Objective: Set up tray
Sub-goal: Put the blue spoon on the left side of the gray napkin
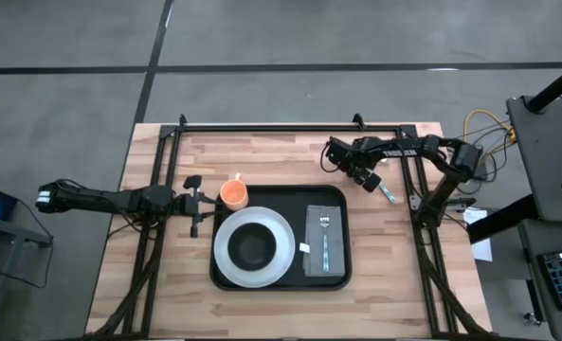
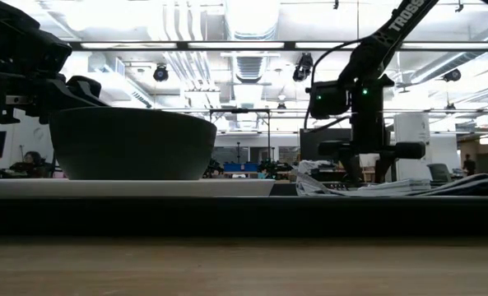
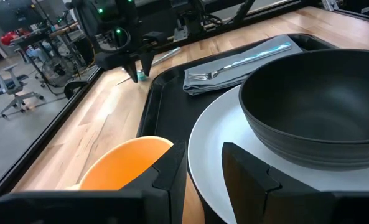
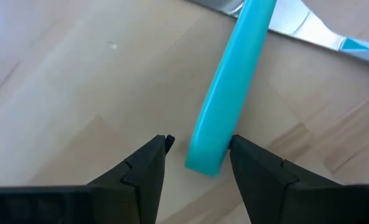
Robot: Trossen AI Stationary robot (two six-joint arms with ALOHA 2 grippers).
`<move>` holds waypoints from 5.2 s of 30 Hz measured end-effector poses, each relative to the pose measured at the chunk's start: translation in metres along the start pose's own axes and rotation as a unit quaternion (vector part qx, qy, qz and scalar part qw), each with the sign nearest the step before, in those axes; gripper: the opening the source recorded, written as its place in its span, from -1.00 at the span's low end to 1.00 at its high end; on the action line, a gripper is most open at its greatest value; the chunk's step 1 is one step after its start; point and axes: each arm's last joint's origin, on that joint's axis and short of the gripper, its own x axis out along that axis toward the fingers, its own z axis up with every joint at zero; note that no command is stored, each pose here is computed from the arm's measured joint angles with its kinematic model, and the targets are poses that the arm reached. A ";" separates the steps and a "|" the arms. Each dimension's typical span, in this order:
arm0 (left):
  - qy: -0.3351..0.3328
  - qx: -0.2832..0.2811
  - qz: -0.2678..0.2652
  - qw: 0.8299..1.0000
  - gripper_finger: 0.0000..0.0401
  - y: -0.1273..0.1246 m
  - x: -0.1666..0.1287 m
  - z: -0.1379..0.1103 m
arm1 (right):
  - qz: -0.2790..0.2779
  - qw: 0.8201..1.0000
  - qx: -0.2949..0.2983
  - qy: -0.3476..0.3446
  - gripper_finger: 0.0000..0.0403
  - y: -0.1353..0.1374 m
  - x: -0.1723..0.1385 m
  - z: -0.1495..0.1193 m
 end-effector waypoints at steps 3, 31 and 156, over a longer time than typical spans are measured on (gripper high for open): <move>0.000 0.000 0.000 1.000 -0.58 0.000 0.000 0.000 | -0.002 1.000 -0.003 -0.001 -0.19 0.001 0.001 0.002; 0.000 0.000 0.000 1.000 -0.58 0.000 0.000 0.000 | -0.059 0.986 -0.153 -0.010 -0.71 -0.004 -0.025 -0.027; 0.000 0.000 0.000 1.000 -0.58 0.000 0.000 0.000 | 0.062 0.919 -0.382 0.076 -0.57 -0.138 -0.070 -0.298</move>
